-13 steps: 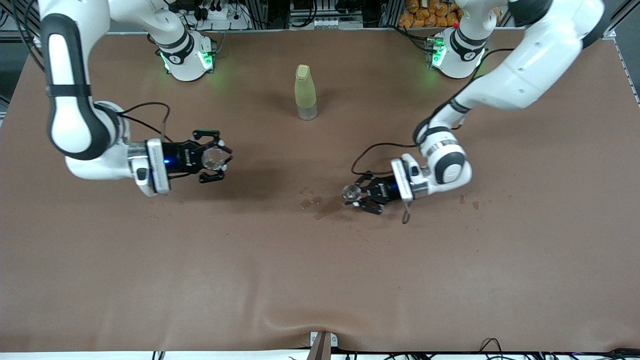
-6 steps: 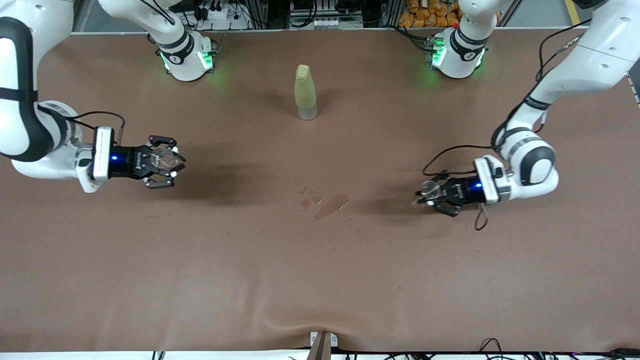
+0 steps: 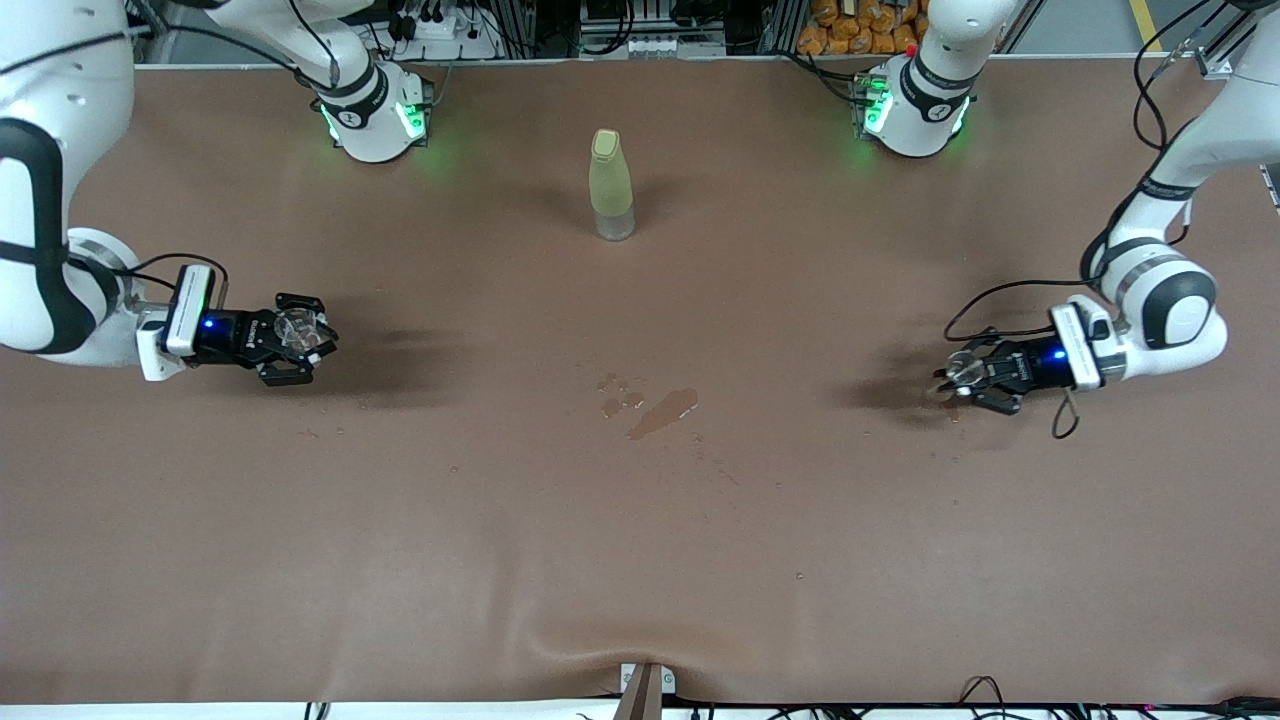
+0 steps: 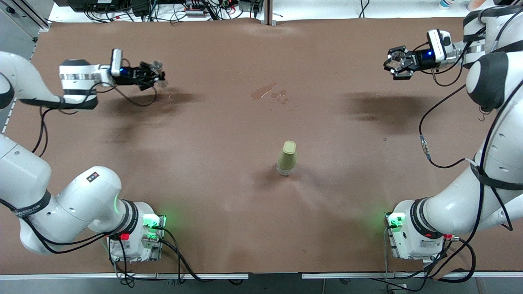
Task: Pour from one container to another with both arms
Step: 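Carry the beaker and jigger back apart toward their starting spots, then lower the jigger and beaker onto the table and open both grippers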
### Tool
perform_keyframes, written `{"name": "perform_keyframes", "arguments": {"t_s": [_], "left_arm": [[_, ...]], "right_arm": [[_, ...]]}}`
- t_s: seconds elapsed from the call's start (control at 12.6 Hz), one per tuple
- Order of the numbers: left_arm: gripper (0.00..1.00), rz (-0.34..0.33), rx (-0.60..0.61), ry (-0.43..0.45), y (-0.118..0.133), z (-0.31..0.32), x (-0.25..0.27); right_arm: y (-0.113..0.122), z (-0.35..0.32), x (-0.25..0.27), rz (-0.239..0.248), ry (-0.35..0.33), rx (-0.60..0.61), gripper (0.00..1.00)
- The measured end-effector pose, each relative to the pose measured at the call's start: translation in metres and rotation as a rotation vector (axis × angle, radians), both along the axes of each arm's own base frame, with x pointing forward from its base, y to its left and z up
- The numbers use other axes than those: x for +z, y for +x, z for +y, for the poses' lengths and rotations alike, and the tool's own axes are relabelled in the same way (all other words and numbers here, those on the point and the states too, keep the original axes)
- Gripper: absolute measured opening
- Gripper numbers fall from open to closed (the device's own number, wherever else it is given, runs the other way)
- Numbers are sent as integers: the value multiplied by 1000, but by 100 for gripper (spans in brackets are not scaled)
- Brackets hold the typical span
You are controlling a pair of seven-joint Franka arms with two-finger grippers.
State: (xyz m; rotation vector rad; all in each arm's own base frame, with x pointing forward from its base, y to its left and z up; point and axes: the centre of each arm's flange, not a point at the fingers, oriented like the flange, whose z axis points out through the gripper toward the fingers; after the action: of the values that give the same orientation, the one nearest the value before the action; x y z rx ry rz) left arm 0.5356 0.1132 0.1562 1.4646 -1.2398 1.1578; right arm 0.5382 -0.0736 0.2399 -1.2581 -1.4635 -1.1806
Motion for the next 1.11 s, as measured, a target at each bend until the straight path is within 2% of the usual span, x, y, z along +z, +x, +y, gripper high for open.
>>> {"name": "perform_keyframes", "arguments": {"t_s": [0.08,0.24,0.79,1.11], "left_arm": [[21,4,5,-17,-10,22,-13],[21,13,20,-51,-16,43,-35],[21,28,-21,-75,-2,14,-57],[21,43,-34,-48,1,11,-71]], "right_arm": [[0,-9,-16,-8,-5,2,15],[3,-22,-43,10,-26,2,15],[18,-32,-123,58,-34,33,15],[25,-30,-151,62,-76,23,15]]}}
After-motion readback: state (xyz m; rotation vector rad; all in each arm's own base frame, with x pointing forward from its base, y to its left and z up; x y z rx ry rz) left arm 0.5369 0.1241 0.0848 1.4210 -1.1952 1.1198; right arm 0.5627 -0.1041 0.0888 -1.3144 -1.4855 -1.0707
